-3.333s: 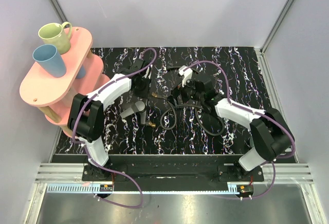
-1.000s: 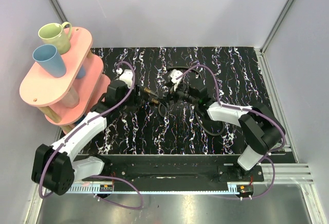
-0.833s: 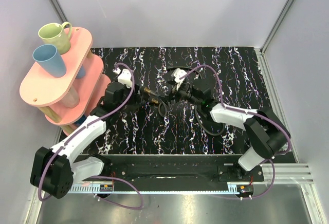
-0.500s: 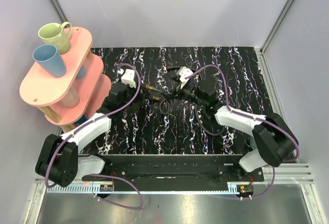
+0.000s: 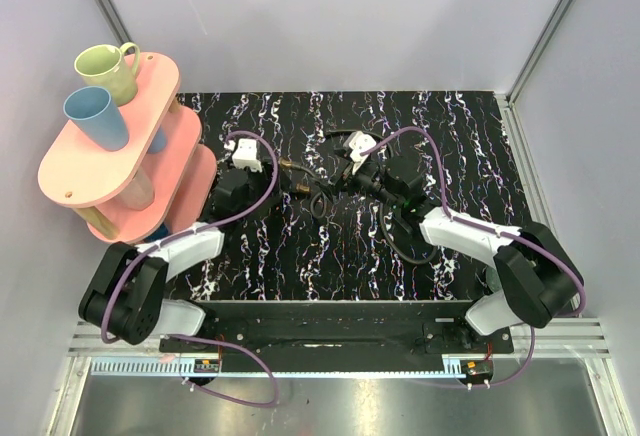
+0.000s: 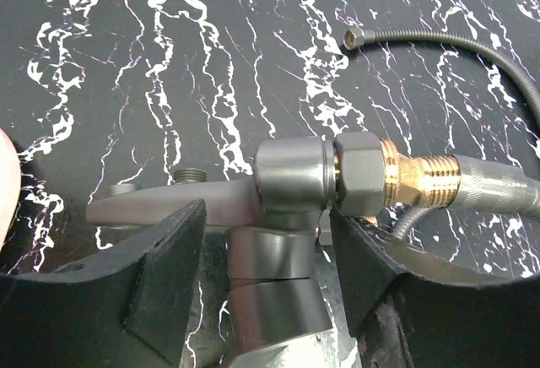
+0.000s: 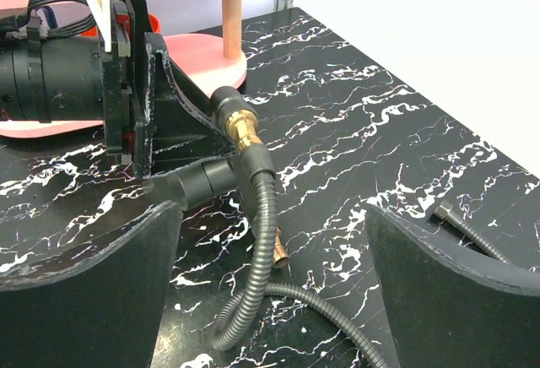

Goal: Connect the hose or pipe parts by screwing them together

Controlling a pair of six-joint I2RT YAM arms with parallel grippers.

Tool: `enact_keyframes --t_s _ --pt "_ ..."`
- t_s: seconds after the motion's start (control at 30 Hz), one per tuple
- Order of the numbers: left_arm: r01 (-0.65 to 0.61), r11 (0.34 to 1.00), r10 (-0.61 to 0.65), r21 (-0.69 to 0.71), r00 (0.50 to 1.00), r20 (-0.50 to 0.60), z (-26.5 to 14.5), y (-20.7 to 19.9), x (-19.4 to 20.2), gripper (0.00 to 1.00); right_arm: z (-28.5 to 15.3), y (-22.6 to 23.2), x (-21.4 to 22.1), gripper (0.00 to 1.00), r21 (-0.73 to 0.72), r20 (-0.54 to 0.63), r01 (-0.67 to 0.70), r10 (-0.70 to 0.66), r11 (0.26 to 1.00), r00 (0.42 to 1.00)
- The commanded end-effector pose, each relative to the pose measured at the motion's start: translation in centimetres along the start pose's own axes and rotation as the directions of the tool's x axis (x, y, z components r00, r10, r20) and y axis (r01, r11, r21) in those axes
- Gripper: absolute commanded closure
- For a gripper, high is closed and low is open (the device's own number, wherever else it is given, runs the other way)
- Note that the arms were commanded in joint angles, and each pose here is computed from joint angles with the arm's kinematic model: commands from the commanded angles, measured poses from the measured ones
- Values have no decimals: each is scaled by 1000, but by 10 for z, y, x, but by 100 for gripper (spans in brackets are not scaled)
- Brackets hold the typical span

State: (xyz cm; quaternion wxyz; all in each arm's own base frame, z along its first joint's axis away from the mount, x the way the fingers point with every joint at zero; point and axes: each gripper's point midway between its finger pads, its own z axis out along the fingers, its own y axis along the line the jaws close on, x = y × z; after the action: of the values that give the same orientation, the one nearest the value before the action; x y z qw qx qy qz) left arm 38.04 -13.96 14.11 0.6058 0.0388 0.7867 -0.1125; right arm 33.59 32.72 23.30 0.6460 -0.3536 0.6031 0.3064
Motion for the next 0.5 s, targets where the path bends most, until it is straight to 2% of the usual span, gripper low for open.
enact_keyframes --t_s 0.0,0.07,0.17,0.47 --pt "38 999 -30 -34 981 190 8 4 -37 35 -1 2 -30 0 -13 70 51 -50 999 996" --pt "49 998 -41 -29 973 227 10 2 -45 34 -1 4 -31 0 -19 77 52 -50 998 996" --pt "43 999 -41 -2 974 222 21 -6 -48 34 -1 5 -30 0 -25 74 48 -46 999 996" --pt "40 999 -35 -32 989 144 54 -6 -33 35 -5 2 -28 0 -7 61 75 -75 997 995"
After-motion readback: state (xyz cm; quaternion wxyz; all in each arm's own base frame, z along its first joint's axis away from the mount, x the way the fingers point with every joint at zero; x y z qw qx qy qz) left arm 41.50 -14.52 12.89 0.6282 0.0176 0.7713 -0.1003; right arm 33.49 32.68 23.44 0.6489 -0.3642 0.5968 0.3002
